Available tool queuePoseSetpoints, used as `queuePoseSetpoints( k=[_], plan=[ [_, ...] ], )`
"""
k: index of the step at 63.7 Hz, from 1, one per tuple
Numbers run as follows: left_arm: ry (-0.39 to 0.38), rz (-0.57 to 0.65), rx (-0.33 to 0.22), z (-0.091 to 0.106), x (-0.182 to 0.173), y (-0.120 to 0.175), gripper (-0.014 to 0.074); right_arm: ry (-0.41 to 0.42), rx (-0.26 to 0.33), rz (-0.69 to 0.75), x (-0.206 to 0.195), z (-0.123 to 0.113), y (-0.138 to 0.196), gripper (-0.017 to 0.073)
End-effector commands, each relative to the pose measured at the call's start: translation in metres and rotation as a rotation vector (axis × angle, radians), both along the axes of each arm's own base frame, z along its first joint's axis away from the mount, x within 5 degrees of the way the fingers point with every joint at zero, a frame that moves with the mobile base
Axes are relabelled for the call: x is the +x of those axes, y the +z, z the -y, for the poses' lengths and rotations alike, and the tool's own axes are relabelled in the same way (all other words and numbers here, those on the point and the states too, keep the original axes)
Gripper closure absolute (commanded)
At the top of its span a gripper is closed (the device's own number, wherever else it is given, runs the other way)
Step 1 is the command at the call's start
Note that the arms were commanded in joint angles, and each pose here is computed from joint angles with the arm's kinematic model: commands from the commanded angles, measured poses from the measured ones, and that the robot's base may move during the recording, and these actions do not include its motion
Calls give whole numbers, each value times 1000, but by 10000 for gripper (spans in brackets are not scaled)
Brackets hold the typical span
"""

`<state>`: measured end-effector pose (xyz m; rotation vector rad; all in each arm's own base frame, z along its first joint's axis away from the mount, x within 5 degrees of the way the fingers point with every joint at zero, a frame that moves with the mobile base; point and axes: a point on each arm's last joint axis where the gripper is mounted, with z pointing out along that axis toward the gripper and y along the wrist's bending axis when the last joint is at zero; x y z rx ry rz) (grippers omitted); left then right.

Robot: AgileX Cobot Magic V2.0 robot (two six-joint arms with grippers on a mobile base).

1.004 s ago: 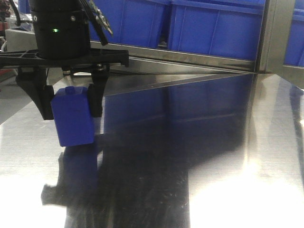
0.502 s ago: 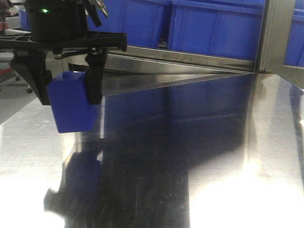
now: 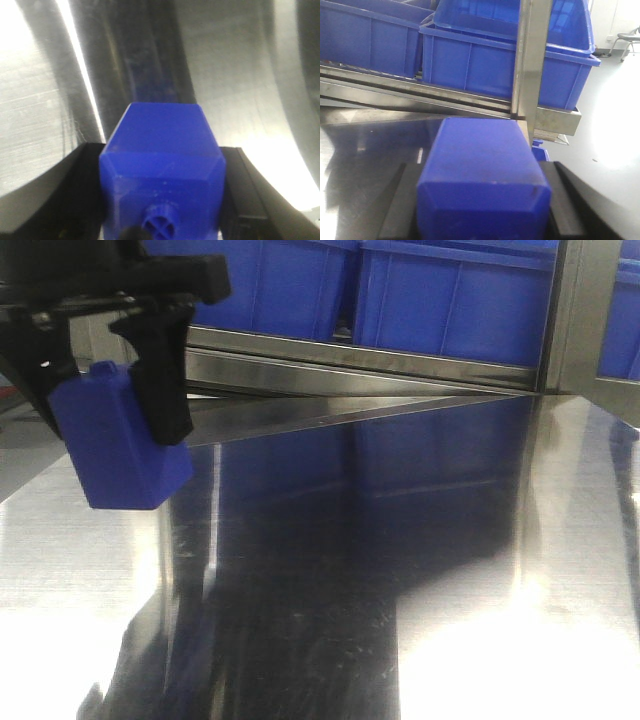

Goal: Pick and sort blue part to right shelf
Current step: 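Lift the blue bottle off the table with the left gripper, then back the base away from the table holding both bottles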

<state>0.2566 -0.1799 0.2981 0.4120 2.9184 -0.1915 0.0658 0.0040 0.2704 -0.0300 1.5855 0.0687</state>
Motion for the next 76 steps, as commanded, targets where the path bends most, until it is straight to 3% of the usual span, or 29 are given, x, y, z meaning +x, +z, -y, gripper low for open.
queuePoseSetpoints(
  k=[1,25,35,44,60,76],
  plan=[
    [-35,117,-82,-8,-11,28,207,-4,-8,113,-1,0,18,163],
    [-155,508,-219,-50,-45,48,207,-4,-8,113,-1,0,18,163],
    [-73,715,-274,-81,-65,49,207,-4,-8,113,-1,0,18,163],
    [26,876,-292,-110,-84,44,207,-4,-8,113,-1,0,18,163],
    [174,1051,-259,-149,-121,38,207,-4,-8,113,-1,0,18,163],
    [250,1212,-252,-166,-162,43,207,-4,-8,113,-1,0,18,163]
  ],
)
